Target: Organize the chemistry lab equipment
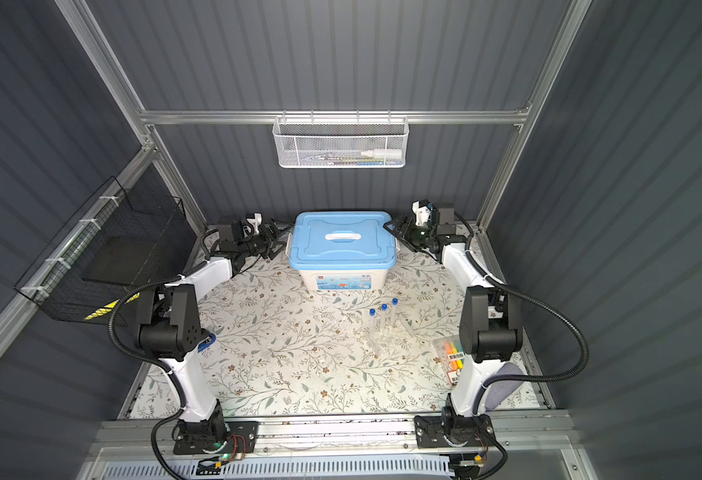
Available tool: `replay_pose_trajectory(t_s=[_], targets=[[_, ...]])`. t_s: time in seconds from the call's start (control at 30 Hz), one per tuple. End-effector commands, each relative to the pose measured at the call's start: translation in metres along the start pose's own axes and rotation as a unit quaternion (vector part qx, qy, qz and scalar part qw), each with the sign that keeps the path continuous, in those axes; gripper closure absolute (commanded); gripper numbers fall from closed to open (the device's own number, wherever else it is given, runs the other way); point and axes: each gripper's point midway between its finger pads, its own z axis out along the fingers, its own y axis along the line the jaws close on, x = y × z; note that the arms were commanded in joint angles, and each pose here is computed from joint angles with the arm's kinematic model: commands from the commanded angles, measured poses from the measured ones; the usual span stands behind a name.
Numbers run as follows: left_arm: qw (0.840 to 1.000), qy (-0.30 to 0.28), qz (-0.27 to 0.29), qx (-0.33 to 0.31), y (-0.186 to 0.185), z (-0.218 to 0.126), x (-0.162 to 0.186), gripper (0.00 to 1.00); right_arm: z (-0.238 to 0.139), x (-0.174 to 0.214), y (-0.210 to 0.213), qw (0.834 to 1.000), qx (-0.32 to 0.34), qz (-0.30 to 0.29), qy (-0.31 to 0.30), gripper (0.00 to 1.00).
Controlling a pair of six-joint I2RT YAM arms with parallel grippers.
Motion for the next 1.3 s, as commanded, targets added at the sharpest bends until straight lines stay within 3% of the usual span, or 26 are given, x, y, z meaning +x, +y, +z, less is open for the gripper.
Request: replay_pose_trajectory(t_s=[0.0, 0.33, 1.27], targets=[[1.000, 0.010, 0.000, 0.023, -0.011, 0.009, 0.002, 0.06, 0.006, 0.002, 0.004, 1.000, -0.006, 0.005, 0.013, 0.20], [0.999, 0.006, 0.013, 0.050, -0.038, 0.011, -0.001, 0.08, 0.010, 0.003, 0.005, 1.000, -0.007, 0.006, 0.018, 0.21], [0.998, 0.006, 0.038, 0.051, -0.064, 0.003, 0.013, 0.09, 0.012, 0.008, 0.003, 1.000, 0.004, 0.008, 0.029, 0.22]])
